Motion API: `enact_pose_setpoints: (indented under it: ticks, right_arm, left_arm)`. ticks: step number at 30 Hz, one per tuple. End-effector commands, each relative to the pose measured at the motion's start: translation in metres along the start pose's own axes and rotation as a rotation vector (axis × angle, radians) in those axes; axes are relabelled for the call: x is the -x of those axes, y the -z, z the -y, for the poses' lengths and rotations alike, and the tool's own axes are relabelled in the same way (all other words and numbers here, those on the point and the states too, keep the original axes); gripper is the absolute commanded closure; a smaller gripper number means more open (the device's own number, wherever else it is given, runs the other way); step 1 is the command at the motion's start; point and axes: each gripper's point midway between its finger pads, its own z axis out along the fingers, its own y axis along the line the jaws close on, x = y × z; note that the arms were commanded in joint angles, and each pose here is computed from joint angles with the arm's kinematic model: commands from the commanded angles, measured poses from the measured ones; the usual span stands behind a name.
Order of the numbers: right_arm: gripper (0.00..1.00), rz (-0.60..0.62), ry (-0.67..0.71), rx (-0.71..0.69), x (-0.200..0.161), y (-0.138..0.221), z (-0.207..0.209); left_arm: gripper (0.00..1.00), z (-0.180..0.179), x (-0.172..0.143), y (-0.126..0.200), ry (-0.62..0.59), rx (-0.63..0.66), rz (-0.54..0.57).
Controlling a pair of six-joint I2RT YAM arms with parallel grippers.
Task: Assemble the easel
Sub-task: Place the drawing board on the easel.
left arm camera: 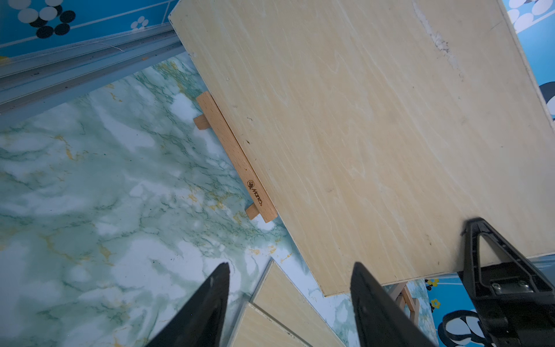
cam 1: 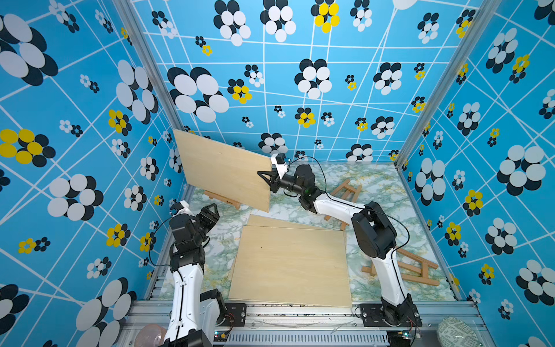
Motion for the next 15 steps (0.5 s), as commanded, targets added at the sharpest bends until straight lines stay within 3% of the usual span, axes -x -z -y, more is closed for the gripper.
enact_pose_setpoints:
  ticks: [1,15]
  right_arm:
    - [1.0,-0.077,0.014,-0.066,-0.0459,0.0007,0.0306]
    - [1.0,-0.077,-0.029,-0.051,-0.054,-0.0057,0.0391]
  left_arm:
    - [0.34,0.0001,0.0003,0.0026,-0.016,-0.01,-0.002]
    - [0.33,0.0041,0.0082,0.006,-0.029,-0.026,0.032]
